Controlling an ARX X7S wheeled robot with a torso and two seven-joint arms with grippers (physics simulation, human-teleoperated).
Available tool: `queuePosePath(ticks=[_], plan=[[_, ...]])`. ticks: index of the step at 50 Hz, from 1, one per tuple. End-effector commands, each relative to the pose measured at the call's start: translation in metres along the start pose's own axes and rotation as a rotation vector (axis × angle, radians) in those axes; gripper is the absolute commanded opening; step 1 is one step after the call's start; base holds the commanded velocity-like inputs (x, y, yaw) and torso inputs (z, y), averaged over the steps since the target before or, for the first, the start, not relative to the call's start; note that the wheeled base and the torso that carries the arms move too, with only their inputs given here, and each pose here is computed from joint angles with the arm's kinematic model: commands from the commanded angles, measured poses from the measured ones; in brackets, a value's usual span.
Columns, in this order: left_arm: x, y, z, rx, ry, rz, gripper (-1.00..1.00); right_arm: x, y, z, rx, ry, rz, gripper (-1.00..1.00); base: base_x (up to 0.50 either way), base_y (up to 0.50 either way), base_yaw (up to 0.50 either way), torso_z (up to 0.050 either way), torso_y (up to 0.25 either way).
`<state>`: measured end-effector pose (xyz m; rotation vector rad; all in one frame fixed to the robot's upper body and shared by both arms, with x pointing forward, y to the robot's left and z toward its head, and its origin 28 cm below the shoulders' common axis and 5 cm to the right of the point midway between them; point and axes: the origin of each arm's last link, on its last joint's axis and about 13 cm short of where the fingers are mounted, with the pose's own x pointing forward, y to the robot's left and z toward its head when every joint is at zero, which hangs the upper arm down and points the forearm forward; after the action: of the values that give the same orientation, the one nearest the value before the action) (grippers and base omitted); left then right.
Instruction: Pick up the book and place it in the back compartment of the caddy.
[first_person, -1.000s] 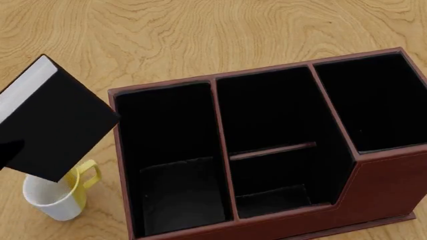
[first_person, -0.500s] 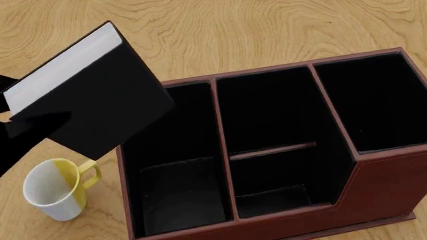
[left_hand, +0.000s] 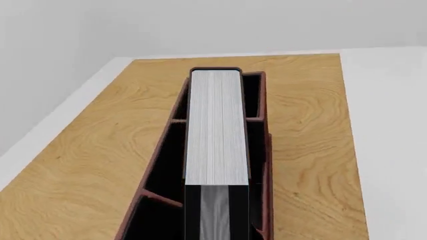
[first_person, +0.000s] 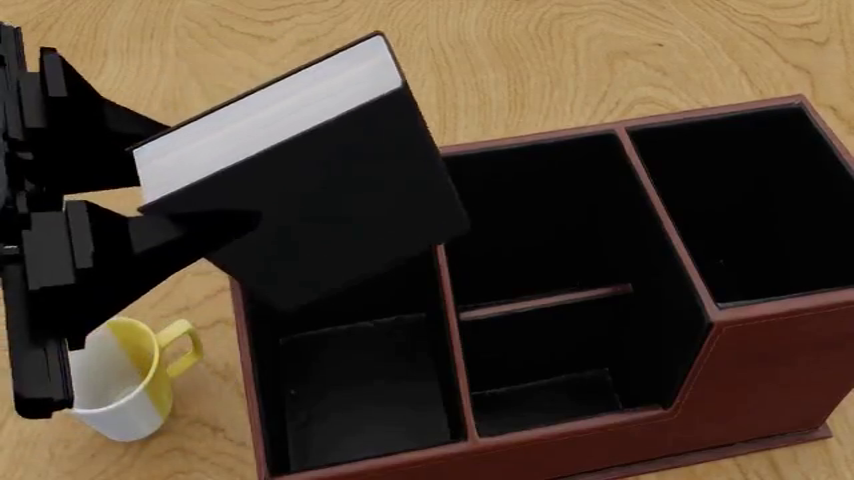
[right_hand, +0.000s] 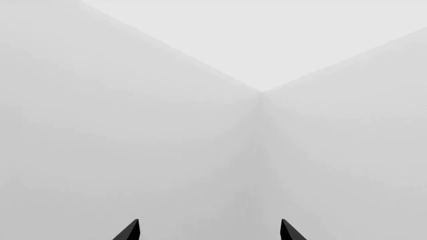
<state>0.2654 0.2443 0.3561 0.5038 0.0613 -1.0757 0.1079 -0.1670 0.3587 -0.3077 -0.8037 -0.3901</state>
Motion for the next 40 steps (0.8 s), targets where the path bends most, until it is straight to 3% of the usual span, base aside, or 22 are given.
queuePosePath(ticks=[1,23,40], plan=[[0.011,0.004,0.017,0.035,-0.015,-0.027,-1.00,0.001,0.001,0.000,-0.001,0.001,0.004,1.00,0.00,0.00,0.00,0.000,0.000],[0.044,0.021,0.026,0.059,-0.030,-0.097,-1.00,0.001,0.001,-0.002,-0.005,0.007,0.001,1.00,0.00,0.00,0.00,0.000,0.001],[0.076,0.023,0.020,0.082,0.002,-0.165,-1.00,0.000,-0.001,-0.003,-0.010,0.012,-0.005,1.00,0.00,0.00,0.00,0.001,0.001]])
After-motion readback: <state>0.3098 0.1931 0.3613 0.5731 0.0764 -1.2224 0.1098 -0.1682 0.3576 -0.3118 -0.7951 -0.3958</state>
